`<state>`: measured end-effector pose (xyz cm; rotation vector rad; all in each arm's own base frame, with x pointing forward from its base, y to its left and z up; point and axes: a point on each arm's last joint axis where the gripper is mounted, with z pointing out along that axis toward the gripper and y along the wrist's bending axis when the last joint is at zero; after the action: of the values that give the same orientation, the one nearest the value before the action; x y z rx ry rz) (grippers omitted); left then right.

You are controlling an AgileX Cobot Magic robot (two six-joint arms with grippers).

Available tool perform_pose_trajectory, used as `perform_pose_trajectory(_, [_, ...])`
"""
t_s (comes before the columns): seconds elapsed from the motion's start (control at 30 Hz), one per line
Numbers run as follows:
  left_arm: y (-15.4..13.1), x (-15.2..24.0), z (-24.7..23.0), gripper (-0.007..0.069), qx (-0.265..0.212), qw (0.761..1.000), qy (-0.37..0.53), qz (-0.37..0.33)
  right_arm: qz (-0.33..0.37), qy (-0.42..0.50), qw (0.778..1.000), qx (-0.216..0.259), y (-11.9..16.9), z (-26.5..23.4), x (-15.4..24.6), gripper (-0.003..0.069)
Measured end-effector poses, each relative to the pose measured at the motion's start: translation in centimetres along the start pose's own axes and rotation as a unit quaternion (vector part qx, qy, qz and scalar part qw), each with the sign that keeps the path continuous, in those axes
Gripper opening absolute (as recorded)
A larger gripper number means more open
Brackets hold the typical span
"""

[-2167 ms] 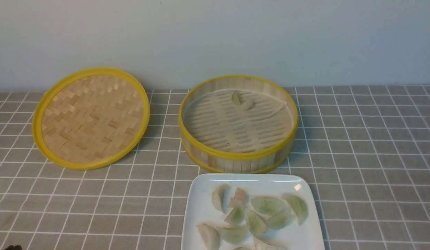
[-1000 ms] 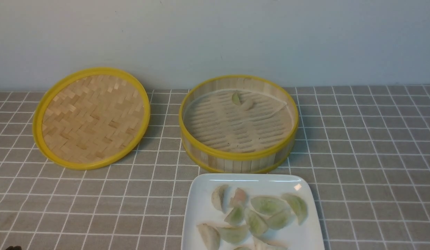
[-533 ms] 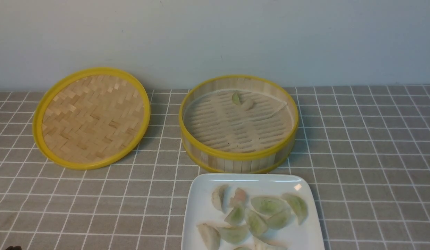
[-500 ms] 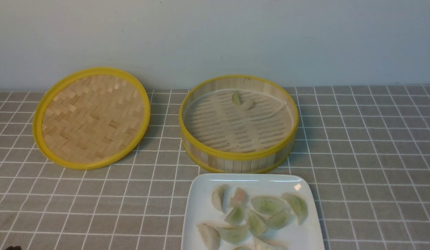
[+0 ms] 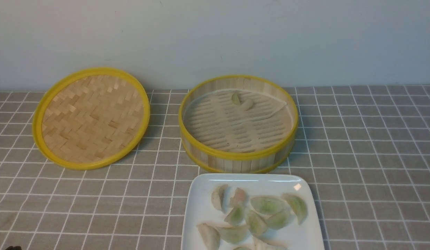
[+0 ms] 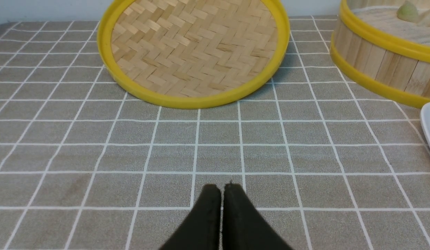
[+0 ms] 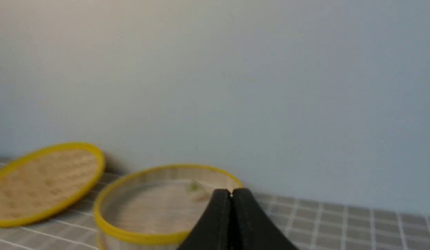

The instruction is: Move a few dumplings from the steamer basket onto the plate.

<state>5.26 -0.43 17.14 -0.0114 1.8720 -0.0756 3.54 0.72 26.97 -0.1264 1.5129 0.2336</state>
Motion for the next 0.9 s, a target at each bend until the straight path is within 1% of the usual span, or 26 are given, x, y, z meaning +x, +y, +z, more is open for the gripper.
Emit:
perform_pose_trajectory(0.03, [0.0,0.0,0.0,-0.0005,0.0,1.0,0.0,0.0,-0.002,0.028,0.999,0.038,-0.4,0.5,1.9,-0.0015])
perform_pose_trajectory(0.07, [0.0,0.0,0.0,-0.0005,0.0,1.0,0.0,0.0,-0.002,0.034,0.998,0.047,-0.5,0.6,2.4,-0.0015])
perform_pose_trajectory(0.1, [0.0,0.0,0.0,-0.0005,0.0,1.0,0.0,0.0,-0.001,0.063,0.995,0.081,-1.0,0.9,4.4,-0.0015])
perform_pose_trajectory(0.17, [0.0,0.0,0.0,-0.0005,0.0,1.0,0.0,0.0,0.003,0.094,0.989,0.111,-1.5,1.1,6.6,-0.0015])
perform_pose_trajectory(0.23, [0.0,0.0,0.0,-0.0005,0.0,1.0,0.0,0.0,0.006,0.125,0.984,0.129,-1.8,1.1,8.5,-0.0015])
perform_pose_trajectory(0.9, [0.0,0.0,0.0,-0.0005,0.0,1.0,0.0,-0.002,0.006,0.126,0.983,0.136,-1.9,1.1,8.8,-0.0015])
